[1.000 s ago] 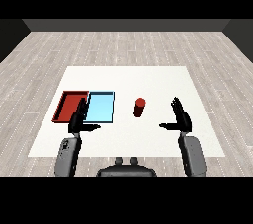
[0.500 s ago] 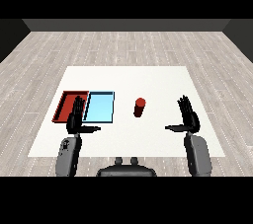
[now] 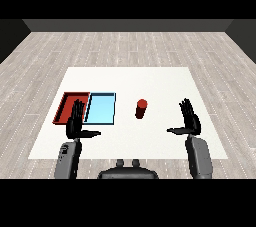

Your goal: Pick the red can and put it in the red box

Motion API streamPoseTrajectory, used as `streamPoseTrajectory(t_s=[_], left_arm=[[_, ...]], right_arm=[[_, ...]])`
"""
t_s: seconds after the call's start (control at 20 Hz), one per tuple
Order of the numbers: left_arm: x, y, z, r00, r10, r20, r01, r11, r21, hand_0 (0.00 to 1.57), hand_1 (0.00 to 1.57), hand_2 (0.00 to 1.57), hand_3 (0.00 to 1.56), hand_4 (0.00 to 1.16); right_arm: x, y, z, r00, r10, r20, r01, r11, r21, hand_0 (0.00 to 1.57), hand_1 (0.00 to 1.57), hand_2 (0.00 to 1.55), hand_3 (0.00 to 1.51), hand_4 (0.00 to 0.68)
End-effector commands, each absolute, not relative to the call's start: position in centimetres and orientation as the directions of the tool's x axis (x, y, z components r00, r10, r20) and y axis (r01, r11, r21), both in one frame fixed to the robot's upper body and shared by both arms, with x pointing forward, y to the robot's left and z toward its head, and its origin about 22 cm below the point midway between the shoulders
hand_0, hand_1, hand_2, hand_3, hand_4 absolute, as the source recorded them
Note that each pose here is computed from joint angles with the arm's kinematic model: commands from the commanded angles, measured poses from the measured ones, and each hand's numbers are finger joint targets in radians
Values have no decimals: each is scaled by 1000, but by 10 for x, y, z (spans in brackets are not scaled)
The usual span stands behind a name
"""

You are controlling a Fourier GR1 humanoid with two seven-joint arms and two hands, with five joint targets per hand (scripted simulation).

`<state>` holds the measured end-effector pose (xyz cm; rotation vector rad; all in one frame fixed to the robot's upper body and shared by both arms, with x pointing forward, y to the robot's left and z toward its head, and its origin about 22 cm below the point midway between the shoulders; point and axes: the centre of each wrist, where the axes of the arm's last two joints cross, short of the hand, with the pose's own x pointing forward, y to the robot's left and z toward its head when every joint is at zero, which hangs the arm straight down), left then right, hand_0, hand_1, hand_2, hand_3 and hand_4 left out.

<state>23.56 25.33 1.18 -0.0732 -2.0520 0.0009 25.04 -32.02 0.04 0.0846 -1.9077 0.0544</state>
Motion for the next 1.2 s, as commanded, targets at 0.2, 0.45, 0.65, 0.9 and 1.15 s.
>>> streamPoseTrajectory(t_s=[0.2, 0.45, 0.65, 0.9, 1.15], left_arm=[[231, 256, 10, -479, 59, 876, 37, 998, -47, 0, 0, 0, 0, 0], [242, 249, 16, -495, 64, 867, 29, 998, -57, 0, 0, 0, 0, 0], [229, 252, 6, -485, 73, 872, 40, 997, -61, 0, 0, 0, 0, 0], [246, 244, 5, -479, 80, 874, 51, 997, -63, 0, 0, 0, 0, 0], [241, 254, 10, -476, 72, 877, 21, 997, -70, 0, 0, 0, 0, 0]], right_arm=[[294, -305, 3, -298, -53, 953, -112, 993, 20, 0, 0, 0, 0, 0], [291, -284, 7, -279, -53, 959, -105, 994, 24, 0, 0, 0, 0, 0], [303, -260, -5, -281, -46, 959, -118, 993, 14, 0, 0, 0, 0, 0], [309, -267, -12, -203, -145, 968, -139, 983, 118, 0, 0, 0, 0, 0], [329, -257, -21, -175, -193, 966, -151, 974, 167, 0, 0, 0, 0, 0]])
